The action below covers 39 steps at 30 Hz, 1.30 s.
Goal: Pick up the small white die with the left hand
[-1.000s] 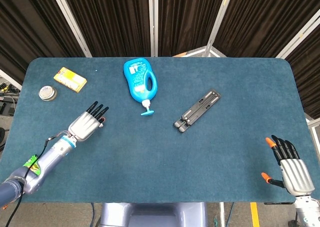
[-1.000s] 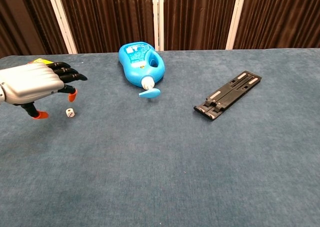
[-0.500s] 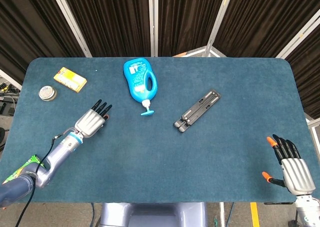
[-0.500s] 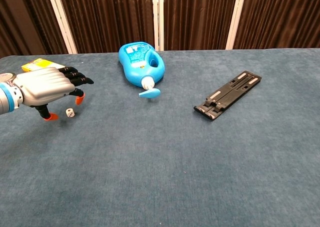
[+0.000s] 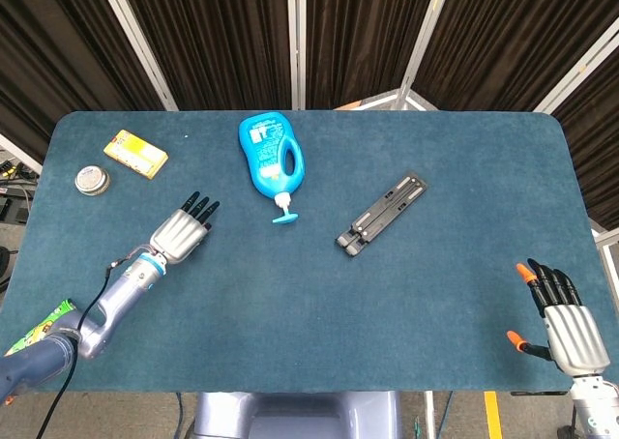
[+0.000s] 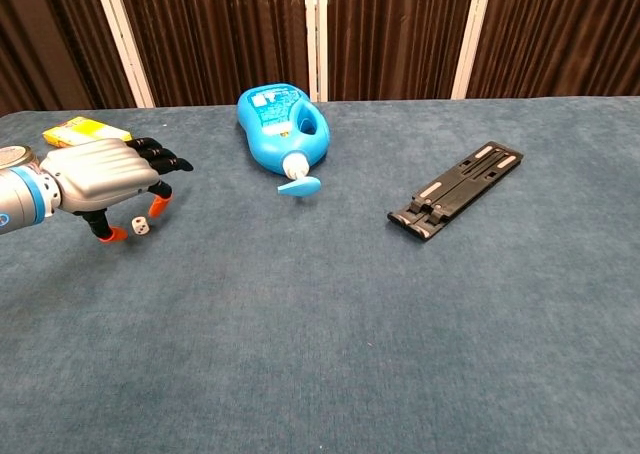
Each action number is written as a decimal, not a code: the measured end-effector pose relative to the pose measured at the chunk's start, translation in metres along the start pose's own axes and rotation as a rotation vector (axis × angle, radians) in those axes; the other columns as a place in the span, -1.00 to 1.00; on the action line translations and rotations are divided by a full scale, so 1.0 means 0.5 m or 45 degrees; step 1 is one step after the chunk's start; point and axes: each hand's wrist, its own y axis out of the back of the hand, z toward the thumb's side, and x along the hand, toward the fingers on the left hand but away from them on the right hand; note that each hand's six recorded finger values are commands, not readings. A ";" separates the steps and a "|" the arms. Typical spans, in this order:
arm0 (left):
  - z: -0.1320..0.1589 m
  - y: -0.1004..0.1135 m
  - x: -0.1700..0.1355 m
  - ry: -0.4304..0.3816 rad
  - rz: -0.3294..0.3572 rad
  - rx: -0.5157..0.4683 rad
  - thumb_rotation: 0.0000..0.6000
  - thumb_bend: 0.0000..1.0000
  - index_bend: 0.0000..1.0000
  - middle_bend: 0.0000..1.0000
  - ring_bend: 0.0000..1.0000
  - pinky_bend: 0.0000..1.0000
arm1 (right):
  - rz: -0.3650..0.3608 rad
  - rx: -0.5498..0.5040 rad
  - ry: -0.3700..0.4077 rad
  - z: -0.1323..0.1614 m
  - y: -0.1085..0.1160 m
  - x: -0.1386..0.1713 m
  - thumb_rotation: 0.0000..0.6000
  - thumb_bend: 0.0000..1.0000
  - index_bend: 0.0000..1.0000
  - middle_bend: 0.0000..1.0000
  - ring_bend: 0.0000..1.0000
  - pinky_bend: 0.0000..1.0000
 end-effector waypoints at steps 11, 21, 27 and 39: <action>-0.003 -0.001 -0.006 0.006 0.007 -0.022 1.00 -0.14 0.13 -1.00 -1.00 -0.97 | -0.006 -0.004 0.010 0.002 -0.001 0.001 1.00 -0.84 -1.00 -1.00 -1.00 -1.00; 0.010 0.064 -0.025 -0.026 0.141 -0.102 1.00 -0.14 0.10 -1.00 -1.00 -0.97 | -0.004 -0.004 0.020 0.008 -0.003 0.003 1.00 -0.84 -1.00 -1.00 -1.00 -1.00; 0.050 0.134 -0.038 -0.090 0.260 -0.166 1.00 -0.15 0.07 -1.00 -1.00 -0.98 | -0.009 -0.006 0.030 0.012 0.000 0.007 1.00 -0.84 -1.00 -1.00 -1.00 -1.00; 0.181 0.245 -0.040 -0.213 0.376 -0.170 1.00 -0.18 -0.09 -1.00 -1.00 -1.00 | -0.032 -0.026 0.049 0.017 0.017 0.018 1.00 -0.84 -1.00 -1.00 -1.00 -1.00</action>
